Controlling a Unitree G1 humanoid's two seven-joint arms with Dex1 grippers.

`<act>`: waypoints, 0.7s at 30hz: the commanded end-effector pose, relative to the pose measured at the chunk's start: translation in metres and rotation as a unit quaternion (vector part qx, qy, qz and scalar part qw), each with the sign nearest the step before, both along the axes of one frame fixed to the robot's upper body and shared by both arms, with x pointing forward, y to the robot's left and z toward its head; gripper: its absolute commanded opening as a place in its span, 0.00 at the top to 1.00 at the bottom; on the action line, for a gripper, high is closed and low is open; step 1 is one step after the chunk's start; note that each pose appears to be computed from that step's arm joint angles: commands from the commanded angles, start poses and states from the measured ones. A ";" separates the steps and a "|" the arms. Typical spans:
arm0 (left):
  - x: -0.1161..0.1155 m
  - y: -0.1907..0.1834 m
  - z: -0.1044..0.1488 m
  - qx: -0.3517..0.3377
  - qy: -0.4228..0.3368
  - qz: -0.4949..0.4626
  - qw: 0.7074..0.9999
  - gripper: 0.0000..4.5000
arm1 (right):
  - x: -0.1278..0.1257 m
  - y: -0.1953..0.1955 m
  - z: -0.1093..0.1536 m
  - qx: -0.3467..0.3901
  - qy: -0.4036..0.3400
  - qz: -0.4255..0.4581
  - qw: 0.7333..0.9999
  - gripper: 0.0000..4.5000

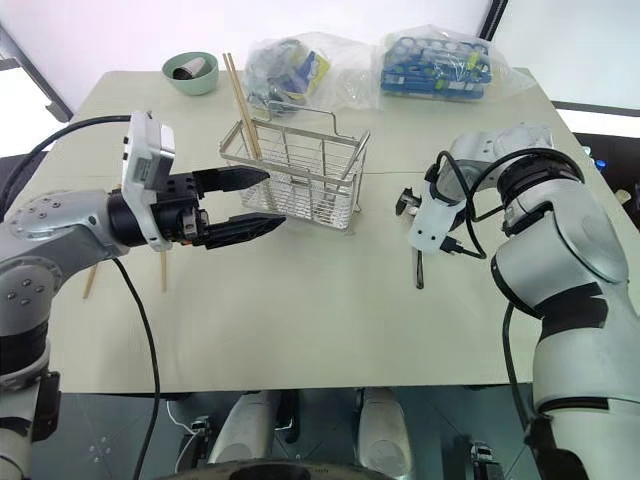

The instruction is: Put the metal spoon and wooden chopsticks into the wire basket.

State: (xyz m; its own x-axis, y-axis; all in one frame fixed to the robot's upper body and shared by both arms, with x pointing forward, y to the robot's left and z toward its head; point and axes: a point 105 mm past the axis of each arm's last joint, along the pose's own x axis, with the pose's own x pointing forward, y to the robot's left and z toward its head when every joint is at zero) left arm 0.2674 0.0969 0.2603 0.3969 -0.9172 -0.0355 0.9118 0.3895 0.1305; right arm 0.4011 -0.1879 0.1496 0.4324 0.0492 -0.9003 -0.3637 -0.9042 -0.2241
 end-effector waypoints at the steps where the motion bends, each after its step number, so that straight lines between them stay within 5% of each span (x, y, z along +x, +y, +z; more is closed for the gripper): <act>1: -0.002 0.001 0.017 -0.008 -0.036 0.007 0.999 0.13 | 0.006 0.007 0.001 0.005 -0.020 0.014 1.000 0.06; 3: -0.002 0.001 0.018 -0.008 -0.037 0.008 0.999 0.13 | 0.005 0.008 -0.002 0.006 -0.015 0.015 1.000 0.19; 10: 0.001 0.002 0.020 -0.011 -0.040 0.013 0.999 0.13 | -0.006 0.011 -0.008 0.030 0.019 0.028 0.999 0.98; 17: 0.007 0.004 0.023 -0.013 -0.047 0.016 0.999 0.13 | -0.026 0.024 -0.006 0.122 0.076 0.045 0.989 1.00; 21: 0.015 0.010 0.030 -0.019 -0.054 0.026 0.998 0.13 | -0.049 0.041 0.010 0.267 0.174 0.003 0.948 1.00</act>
State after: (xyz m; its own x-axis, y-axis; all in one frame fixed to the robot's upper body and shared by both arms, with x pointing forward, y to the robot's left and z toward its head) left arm 0.2830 0.1050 0.2773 0.4450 -0.8955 0.0088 0.8828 0.4404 0.1637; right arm 0.3594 -0.1552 0.1458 0.1553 0.4468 -0.8810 -0.4705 -0.7508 -0.4637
